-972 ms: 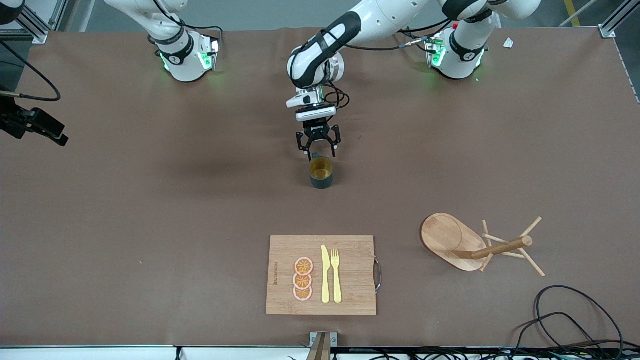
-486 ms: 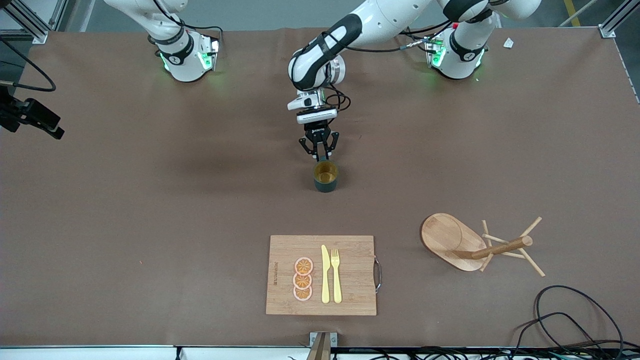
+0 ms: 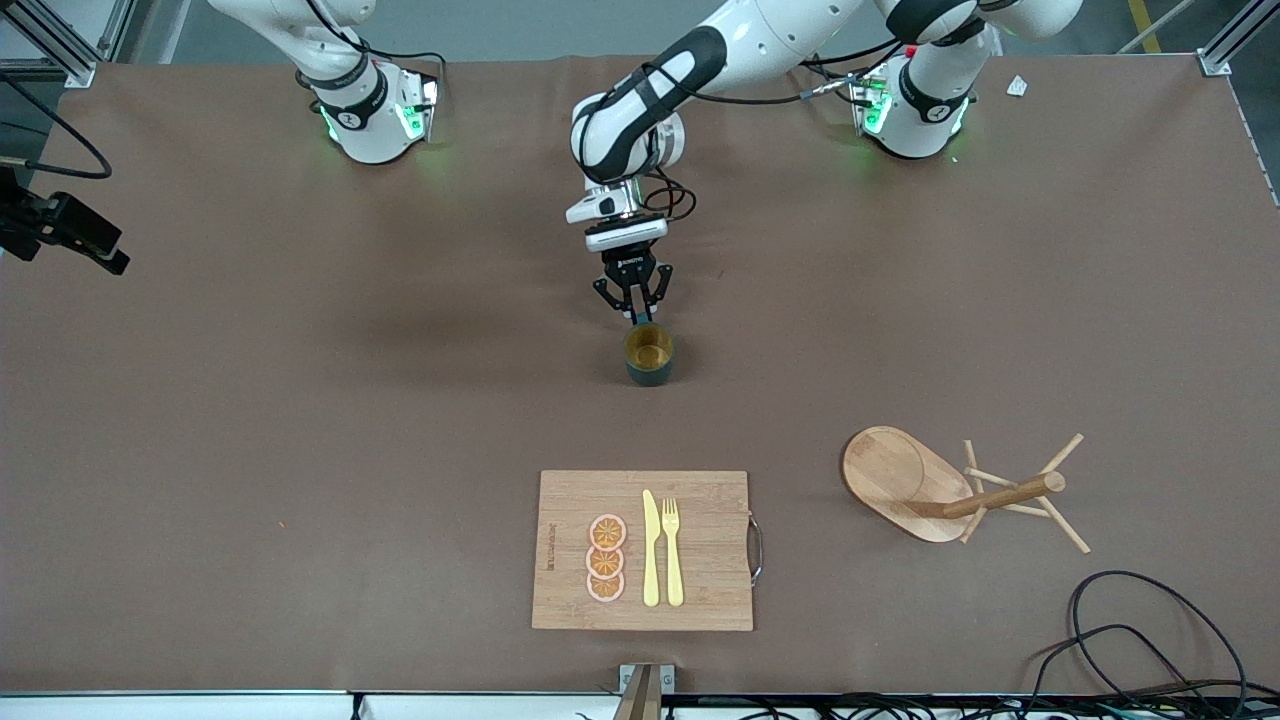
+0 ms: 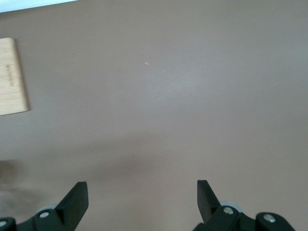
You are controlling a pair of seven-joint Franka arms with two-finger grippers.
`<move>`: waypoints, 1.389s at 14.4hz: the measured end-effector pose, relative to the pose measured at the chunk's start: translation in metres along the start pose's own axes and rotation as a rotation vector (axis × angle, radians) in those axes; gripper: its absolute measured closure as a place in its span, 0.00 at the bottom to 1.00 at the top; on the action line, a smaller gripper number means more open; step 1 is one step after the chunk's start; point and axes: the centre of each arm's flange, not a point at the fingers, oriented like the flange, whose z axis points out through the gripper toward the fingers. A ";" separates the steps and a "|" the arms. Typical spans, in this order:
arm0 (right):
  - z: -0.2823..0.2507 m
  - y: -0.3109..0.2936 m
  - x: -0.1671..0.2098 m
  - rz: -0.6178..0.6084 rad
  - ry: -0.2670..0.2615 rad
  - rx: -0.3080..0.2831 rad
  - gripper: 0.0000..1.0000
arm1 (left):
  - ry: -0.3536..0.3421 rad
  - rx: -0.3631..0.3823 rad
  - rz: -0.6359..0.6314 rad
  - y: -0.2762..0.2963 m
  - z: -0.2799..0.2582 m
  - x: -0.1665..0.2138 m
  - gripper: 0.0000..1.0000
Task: Pass cup and hang on rack
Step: 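Lift the mug by its handle and carry it to the wooden rack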
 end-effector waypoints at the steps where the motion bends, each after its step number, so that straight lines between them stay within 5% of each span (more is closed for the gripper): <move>1: 0.000 -0.003 -0.001 -0.006 -0.007 0.025 0.00 | -0.044 0.032 -0.021 0.009 -0.006 0.012 0.79; 8: 0.002 -0.018 -0.005 -0.084 -0.029 0.050 0.00 | -0.384 0.137 -0.229 0.036 -0.059 0.199 0.79; 15: 0.000 -0.009 -0.004 -0.126 -0.024 0.006 0.00 | -0.680 0.110 -0.416 -0.073 -0.014 0.439 0.79; 20: 0.000 -0.002 -0.003 -0.118 -0.024 -0.004 0.00 | -0.882 0.036 -0.559 -0.179 0.063 0.532 0.79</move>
